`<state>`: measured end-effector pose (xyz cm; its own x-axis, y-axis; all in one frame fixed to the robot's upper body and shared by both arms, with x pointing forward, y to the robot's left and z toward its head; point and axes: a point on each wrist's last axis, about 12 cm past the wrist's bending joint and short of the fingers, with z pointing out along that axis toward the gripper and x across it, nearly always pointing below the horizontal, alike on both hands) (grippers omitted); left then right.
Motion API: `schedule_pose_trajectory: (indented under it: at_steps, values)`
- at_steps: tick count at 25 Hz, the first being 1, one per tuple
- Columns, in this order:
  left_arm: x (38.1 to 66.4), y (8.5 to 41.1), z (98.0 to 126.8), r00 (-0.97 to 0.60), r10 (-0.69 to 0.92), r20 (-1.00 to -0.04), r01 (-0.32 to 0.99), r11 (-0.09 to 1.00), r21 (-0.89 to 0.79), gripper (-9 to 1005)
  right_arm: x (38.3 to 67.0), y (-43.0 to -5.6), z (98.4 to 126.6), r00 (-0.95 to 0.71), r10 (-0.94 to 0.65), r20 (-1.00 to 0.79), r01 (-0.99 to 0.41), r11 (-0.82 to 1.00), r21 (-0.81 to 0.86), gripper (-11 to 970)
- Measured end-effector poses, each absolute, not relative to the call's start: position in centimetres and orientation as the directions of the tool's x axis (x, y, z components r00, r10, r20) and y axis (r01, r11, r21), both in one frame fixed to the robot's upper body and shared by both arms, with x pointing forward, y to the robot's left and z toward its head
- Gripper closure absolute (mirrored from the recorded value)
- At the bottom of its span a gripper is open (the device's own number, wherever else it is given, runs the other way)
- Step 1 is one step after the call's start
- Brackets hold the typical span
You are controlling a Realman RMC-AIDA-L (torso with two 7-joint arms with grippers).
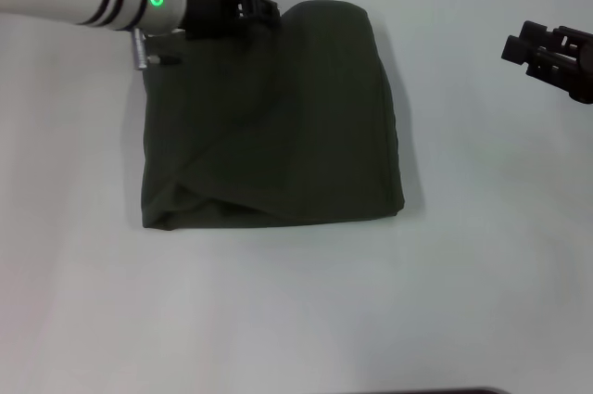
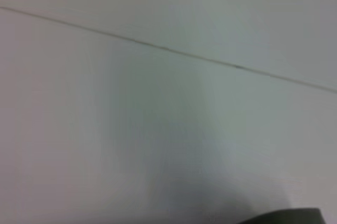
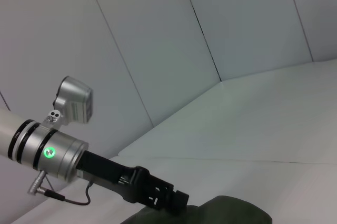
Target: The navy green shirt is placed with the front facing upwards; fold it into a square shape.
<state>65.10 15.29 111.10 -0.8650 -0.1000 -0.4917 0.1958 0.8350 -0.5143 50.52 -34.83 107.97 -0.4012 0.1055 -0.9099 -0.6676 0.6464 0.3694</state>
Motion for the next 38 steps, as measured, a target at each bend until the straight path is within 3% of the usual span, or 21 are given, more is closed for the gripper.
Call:
schedule_pose_trajectory:
  at_steps: [14,25,38]
  values:
    - [64.9,13.6,111.2,-0.872,-0.041,-0.487,0.238,0.835,-0.497,511,50.6,-34.7,108.0,-0.404,0.109,-0.908,-0.668,0.643,0.374,464]
    - [65.3,16.5,110.3,-0.872,-0.094,-0.481,0.144,0.888,-0.436,510,50.4,-34.8,107.9,-0.407,0.111,-0.907,-0.667,0.642,0.378,463]
    - [65.1,20.2,112.0,-0.826,-0.225,-0.516,0.066,0.872,-0.485,510,50.0,-34.9,107.7,-0.423,0.127,-0.897,-0.656,0.64,0.4,464]
